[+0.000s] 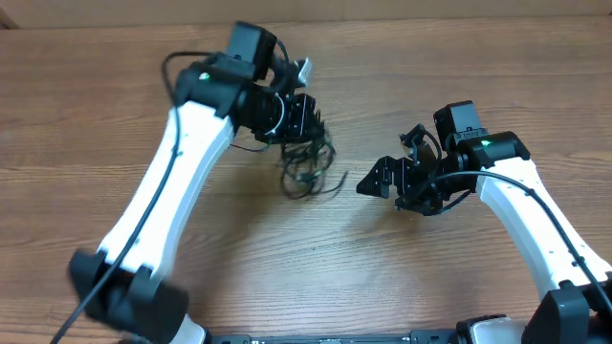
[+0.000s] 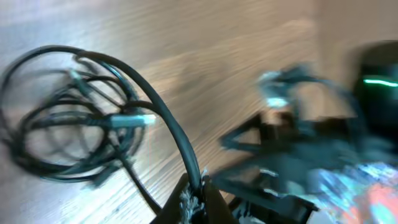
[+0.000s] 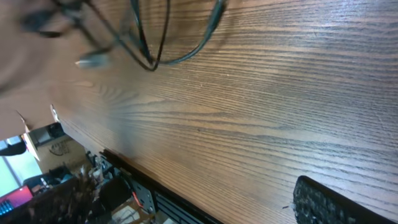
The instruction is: Untangle cables
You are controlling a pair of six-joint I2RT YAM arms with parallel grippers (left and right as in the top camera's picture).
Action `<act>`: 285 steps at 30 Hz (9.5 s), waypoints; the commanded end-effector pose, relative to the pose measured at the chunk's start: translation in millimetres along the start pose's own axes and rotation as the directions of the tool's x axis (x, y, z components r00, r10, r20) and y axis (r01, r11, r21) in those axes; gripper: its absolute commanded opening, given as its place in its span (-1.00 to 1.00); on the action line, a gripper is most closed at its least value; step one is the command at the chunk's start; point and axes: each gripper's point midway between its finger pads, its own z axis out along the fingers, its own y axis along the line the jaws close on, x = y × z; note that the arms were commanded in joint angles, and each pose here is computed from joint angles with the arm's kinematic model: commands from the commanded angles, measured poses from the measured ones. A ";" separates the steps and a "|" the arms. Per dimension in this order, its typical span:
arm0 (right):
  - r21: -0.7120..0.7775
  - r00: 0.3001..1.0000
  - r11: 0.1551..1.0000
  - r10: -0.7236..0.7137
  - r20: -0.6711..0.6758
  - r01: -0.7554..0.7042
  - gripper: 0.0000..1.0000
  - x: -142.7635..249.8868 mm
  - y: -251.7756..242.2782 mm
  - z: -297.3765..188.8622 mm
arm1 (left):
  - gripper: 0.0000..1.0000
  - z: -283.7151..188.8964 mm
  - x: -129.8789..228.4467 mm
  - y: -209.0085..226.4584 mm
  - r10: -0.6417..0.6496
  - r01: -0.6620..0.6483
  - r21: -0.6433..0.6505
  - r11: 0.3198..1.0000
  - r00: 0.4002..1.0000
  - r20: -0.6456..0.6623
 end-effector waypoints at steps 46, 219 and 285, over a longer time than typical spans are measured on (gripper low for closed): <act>-0.454 0.995 0.886 -0.099 0.008 0.092 1.00 -9.1 90.9 -22.0 | -0.58 -59.6 36.6 4.3 -0.098 0.123 -0.271 0.955 0.990 0.102; 0.024 0.462 0.888 0.216 0.860 -0.459 1.00 -152.5 131.2 -253.1 | -0.92 -145.4 -41.8 -144.7 0.138 -0.308 0.388 0.869 0.902 0.408; 0.238 0.700 0.932 0.023 0.714 -0.273 1.00 -143.2 104.4 -249.7 | 1.00 -307.4 -141.8 496.1 -0.104 0.639 -0.223 0.737 0.432 0.896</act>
